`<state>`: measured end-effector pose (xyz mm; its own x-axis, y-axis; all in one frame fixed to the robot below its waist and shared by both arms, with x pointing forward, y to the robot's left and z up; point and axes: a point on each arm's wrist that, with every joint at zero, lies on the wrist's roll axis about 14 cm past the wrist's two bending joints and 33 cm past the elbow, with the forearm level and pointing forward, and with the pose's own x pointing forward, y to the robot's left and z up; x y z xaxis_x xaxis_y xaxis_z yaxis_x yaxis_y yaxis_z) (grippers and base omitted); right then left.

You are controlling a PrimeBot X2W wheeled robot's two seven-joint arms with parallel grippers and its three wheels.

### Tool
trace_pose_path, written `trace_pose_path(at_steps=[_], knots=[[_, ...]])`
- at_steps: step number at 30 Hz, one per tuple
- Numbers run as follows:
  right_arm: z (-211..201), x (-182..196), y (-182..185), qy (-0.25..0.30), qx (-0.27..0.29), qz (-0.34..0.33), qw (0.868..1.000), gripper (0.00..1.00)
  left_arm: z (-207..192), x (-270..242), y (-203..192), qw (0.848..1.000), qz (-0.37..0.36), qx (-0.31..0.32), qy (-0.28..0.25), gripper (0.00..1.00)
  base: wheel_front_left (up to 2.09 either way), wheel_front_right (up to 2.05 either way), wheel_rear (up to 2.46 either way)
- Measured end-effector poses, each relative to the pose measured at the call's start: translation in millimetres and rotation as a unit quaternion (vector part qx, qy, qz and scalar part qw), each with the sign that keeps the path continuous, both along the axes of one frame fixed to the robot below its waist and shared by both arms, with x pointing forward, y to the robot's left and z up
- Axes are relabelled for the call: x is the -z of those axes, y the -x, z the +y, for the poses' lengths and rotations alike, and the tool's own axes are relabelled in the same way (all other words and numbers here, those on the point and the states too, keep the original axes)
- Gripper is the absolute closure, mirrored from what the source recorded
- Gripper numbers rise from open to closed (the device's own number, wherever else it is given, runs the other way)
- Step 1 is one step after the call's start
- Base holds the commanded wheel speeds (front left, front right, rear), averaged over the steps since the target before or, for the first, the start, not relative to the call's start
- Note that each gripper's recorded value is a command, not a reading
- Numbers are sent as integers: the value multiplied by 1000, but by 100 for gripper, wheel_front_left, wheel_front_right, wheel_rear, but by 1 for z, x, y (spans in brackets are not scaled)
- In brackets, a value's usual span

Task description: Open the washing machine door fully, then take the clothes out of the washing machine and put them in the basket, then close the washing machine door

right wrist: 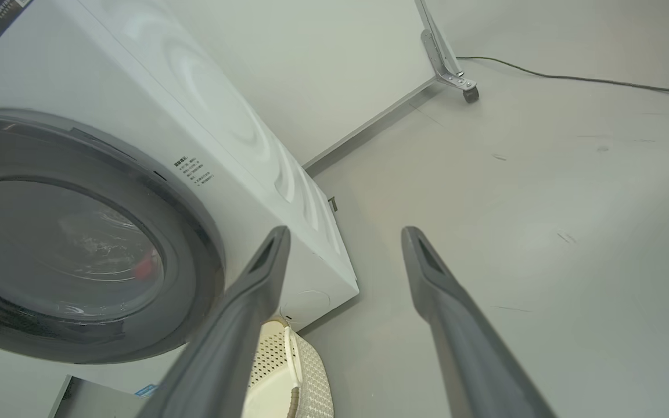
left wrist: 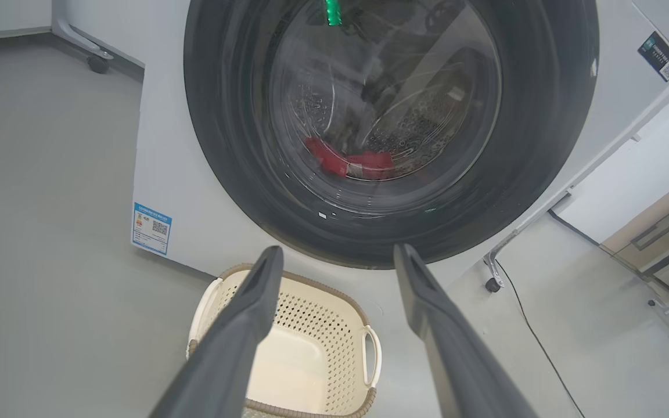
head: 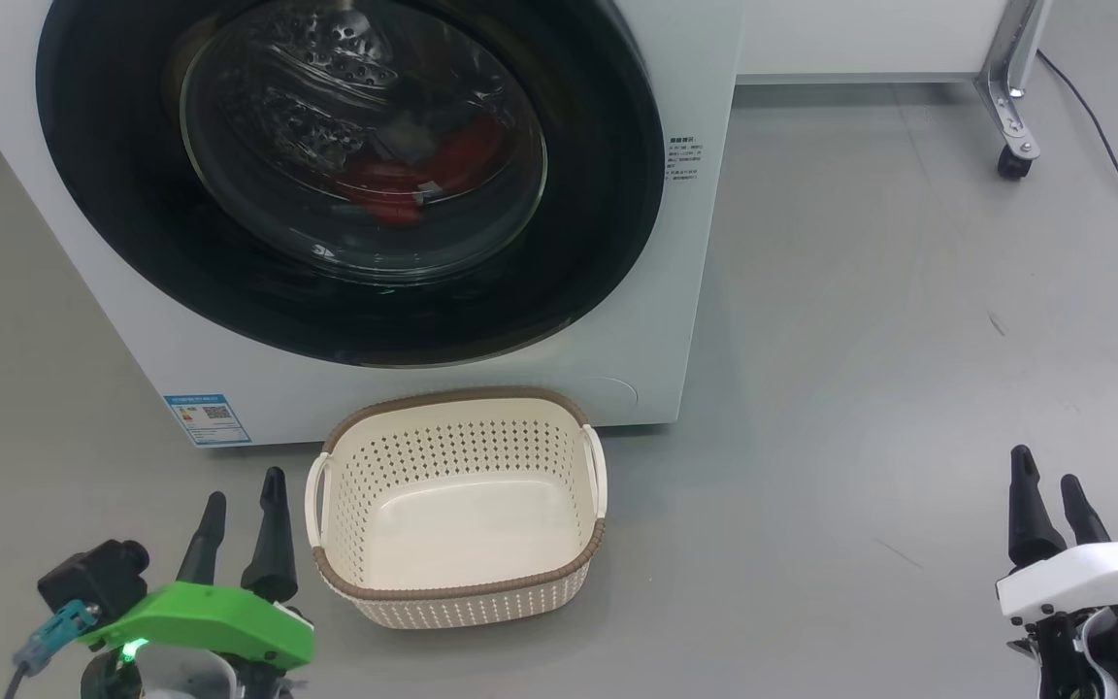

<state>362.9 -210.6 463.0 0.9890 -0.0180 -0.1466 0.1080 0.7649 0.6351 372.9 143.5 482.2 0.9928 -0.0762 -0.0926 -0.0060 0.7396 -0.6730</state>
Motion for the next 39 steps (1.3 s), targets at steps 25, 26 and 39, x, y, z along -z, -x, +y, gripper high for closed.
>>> trace_pose_path(at_steps=[25,26,39], knots=[[32,-6,0,167,-60,-31,984,0,-18,6,6,984,-23,20,-176,0,0,0,0],[33,-7,0,173,-61,-34,982,0,-17,6,6,983,-25,19,-180,0,0,0,0],[44,-14,1,248,-85,-64,963,0,-27,-5,2,965,-62,25,-252,0,0,0,0]])
